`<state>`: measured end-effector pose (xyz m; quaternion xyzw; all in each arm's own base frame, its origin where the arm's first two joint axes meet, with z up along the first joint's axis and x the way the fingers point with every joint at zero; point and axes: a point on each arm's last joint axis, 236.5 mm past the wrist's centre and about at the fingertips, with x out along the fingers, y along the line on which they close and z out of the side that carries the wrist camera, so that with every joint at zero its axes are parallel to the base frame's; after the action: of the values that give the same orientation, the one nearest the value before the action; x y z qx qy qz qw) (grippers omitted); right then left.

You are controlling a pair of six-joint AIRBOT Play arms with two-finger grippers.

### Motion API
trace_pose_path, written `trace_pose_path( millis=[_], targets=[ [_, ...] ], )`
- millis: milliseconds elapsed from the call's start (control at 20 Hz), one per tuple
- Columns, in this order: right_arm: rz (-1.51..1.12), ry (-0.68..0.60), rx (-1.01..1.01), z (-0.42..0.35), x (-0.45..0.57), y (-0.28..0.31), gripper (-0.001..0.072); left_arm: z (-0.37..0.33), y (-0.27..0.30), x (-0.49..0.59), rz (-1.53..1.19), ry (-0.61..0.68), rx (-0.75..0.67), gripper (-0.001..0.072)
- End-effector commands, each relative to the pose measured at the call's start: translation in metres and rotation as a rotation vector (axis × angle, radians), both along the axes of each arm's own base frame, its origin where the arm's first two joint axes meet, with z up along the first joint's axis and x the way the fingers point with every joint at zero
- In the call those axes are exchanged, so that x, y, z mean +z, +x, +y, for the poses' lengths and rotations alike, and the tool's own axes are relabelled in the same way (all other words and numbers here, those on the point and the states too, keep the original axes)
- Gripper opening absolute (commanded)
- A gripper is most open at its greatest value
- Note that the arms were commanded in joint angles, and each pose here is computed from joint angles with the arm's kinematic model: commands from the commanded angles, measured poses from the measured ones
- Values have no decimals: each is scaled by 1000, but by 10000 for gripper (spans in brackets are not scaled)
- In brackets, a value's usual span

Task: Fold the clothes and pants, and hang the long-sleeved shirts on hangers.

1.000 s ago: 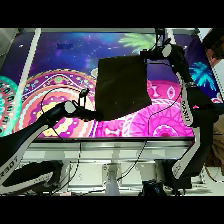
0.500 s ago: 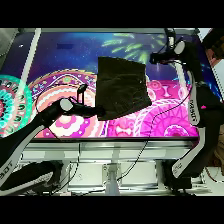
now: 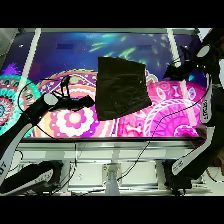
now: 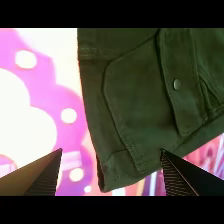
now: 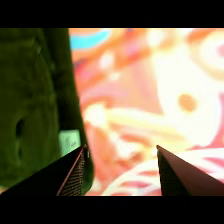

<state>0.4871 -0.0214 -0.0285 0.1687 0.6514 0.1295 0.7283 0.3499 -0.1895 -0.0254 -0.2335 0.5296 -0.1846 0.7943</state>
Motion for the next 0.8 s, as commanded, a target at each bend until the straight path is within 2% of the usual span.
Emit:
trace_pose_path(
  millis=[0,50,100,450,750],
  targets=[
    [139,308,32,36,3,-45,496,8,0,0,-3,12,-16,578],
    [155,359,25,43,1,-52,577,7,-2,-1,0,14,-29,561],
    [177,378,24,47,-4,-63,627,7,-4,-2,6,13,-34,561],
    [208,377,14,72,-30,-107,628,6,-6,-2,12,11,-38,561],
    [92,253,-107,94,-71,-99,627,5,-7,-2,18,9,-41,561]
  ],
)
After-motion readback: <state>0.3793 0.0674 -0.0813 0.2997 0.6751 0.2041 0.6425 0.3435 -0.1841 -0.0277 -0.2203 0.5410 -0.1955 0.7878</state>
